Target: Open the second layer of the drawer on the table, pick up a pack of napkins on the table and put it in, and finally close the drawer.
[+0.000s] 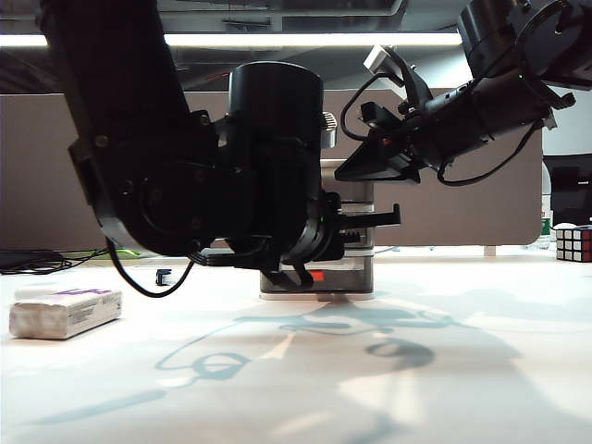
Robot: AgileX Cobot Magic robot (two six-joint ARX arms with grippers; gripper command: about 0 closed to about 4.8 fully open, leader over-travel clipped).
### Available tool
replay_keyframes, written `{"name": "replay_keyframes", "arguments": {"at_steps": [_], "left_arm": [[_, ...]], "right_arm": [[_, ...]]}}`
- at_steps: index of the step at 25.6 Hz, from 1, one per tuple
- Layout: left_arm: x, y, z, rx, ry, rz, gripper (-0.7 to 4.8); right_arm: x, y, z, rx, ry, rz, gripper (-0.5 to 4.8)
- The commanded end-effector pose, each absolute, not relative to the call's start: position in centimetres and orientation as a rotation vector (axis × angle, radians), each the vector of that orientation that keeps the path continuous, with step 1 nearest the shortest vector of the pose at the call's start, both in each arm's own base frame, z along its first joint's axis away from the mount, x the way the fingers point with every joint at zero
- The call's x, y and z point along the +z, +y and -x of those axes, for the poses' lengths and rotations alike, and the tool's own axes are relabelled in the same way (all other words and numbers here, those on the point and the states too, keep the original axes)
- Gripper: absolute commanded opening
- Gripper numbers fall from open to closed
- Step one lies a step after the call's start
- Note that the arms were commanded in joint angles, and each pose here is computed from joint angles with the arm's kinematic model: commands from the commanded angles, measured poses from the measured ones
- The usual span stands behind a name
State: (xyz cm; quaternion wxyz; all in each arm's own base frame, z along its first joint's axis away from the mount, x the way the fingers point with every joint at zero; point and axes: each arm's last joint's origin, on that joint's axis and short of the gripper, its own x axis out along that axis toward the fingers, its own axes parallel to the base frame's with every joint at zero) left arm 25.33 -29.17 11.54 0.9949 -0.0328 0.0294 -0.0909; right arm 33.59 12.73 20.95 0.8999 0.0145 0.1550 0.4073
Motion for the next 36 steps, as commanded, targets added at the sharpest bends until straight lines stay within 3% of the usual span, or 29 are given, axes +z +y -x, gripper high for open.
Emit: {"name": "replay_keyframes", "arguments": {"at_steps": [1,11,13,18,36], "left_arm": [[11.3,-29.0,-24.0,-0.183,0.072,0.039,-0.06],[11.4,-28.1,-20.3,-0.217,0.096,0.084,0.04],[11.7,-28.1,-20.9,-0.251,0.103,0.145,0.84],[12.4,-28.6,-23.1,-0.279,0.131,0.140,1.84],[12.5,-29.2,-25.6,-0.181,0.124,0.130,1.79]], "right_arm": [[21.5,12.8,-33.7,0.843,0.290,-0.029,-0.05],[21.5,12.8,-33.7,0.845,0.290,-0.030,-0.05],[21.5,12.9,-33.6,0.851,0.290,-0.030,-0.05],[21.5,13.2,-33.6,0.859,0.289,-0.028,-0.05],[21.5,13.3,-33.5,0.861,0.289,-0.028,-0.05]]}}
